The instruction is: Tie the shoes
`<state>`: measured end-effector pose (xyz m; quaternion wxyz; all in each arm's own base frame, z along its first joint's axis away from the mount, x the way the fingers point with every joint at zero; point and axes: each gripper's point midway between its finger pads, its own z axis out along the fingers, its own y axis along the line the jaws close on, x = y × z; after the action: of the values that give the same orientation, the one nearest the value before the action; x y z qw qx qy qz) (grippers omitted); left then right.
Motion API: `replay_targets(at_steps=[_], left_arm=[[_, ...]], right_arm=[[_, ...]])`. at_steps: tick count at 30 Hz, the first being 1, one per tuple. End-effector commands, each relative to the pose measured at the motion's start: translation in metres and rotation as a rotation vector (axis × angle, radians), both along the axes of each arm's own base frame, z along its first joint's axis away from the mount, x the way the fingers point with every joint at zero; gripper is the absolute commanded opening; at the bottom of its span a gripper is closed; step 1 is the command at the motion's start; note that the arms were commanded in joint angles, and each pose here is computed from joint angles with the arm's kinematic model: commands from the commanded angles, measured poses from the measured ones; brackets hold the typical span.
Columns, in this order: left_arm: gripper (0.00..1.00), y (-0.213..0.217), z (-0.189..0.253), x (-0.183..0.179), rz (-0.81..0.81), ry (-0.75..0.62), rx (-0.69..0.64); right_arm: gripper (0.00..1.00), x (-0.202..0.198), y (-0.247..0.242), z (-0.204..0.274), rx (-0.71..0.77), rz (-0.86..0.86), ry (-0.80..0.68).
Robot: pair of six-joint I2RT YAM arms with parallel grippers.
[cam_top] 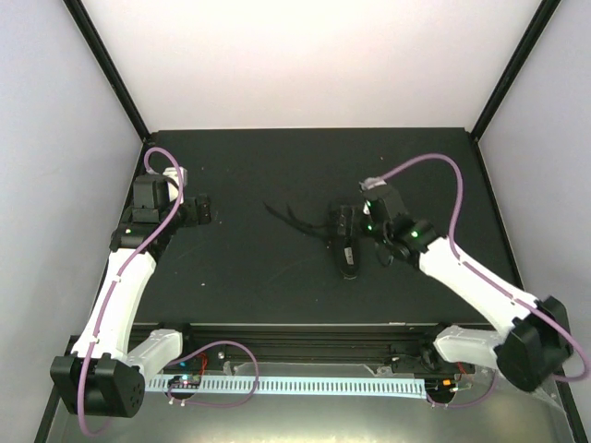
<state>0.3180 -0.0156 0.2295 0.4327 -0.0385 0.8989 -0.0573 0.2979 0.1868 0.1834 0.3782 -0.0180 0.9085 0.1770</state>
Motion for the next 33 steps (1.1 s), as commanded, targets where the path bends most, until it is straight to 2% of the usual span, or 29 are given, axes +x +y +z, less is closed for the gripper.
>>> replay_targets(at_steps=[1, 8, 13, 22, 30, 33], left_arm=[[0.99, -0.001, 0.008, 0.001, -0.011, -0.037, -0.004], [0.99, 0.002, 0.005, 0.002, 0.002, -0.027, 0.009], [0.99, 0.003, 0.004, 0.002, 0.005, -0.026, 0.012], [0.99, 0.0, 0.002, 0.003, -0.007, -0.018, 0.001], [0.99, -0.001, 0.003, 0.003, -0.011, -0.019, -0.001], [0.99, -0.002, 0.002, 0.003, -0.013, -0.018, -0.003]], right_arm=[[0.97, 0.025, 0.034, 0.0, -0.119, 0.194, 0.004], [0.73, 0.066, 0.093, -0.064, -0.216, 0.389, 0.189], [0.59, 0.082, 0.125, -0.092, -0.263, 0.451, 0.224], [0.44, 0.095, 0.151, -0.139, -0.335, 0.483, 0.291], [0.37, 0.102, 0.158, -0.162, -0.351, 0.478, 0.326], [0.3, 0.106, 0.158, -0.169, -0.365, 0.464, 0.33]])
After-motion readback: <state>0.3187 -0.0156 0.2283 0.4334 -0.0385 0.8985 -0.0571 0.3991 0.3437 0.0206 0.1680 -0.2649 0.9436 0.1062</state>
